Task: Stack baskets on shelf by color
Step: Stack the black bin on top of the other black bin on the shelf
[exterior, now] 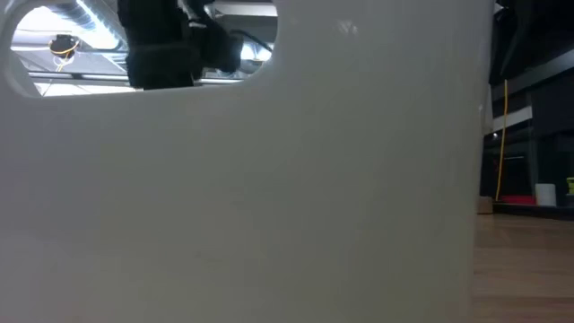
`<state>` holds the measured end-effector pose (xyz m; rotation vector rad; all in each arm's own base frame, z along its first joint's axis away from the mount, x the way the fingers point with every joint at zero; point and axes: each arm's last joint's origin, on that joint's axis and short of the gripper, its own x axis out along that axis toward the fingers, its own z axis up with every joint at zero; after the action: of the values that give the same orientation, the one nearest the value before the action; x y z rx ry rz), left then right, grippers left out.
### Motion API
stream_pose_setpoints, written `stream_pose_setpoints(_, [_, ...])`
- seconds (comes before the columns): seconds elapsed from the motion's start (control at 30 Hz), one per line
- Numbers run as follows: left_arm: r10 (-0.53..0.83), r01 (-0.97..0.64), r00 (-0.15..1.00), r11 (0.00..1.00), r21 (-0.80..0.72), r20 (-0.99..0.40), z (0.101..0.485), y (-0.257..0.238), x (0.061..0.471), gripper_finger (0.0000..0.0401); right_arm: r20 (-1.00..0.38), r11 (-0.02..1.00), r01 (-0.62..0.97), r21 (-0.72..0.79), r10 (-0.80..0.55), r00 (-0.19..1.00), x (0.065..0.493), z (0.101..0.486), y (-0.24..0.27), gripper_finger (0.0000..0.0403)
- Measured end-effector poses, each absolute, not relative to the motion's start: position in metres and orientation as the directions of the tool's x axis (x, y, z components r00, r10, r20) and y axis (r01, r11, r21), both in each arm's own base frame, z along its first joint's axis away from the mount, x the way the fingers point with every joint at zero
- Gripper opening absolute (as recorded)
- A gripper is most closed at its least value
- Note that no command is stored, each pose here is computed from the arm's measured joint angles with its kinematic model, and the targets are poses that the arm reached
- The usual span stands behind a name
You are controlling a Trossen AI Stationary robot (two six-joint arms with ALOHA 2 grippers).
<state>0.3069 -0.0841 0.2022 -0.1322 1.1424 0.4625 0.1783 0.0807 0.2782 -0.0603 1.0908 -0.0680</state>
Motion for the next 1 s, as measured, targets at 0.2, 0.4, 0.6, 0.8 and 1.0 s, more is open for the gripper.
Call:
stream_pose_setpoints(0.2, [0.317, -0.434, 0.308, 0.886, 0.164, -0.897, 0.194, -0.082, 0.31, 0.0099, -0.884, 0.996, 0.026, -0.083, -0.086, 0.459, 0.178, 0.278, 0.081, 0.0097])
stream_pose_setpoints(0.4, [0.317, -0.436, 0.307, 0.885, 0.163, -0.897, 0.194, -0.081, 0.31, 0.0099, -0.884, 0.996, 0.026, -0.083, -0.086, 0.459, 0.178, 0.278, 0.081, 0.0097])
stream_pose_setpoints(0.6, [0.32, -0.473, 0.302, 0.868, 0.151, -0.898, 0.176, -0.073, 0.306, 0.0099, -0.885, 0.996, 0.026, -0.084, -0.086, 0.458, 0.178, 0.278, 0.081, 0.0097])
stream_pose_setpoints(0.8, [0.321, -0.519, 0.311, 0.846, 0.123, -0.895, 0.155, -0.066, 0.299, 0.0099, -0.885, 0.996, 0.026, -0.084, -0.086, 0.458, 0.178, 0.278, 0.081, 0.0097])
stream_pose_setpoints(1.0, [0.272, -0.509, 0.299, 0.856, 0.088, -0.915, 0.148, -0.065, 0.295, 0.0087, -0.885, 0.996, 0.026, -0.083, -0.086, 0.458, 0.178, 0.278, 0.081, 0.0097])
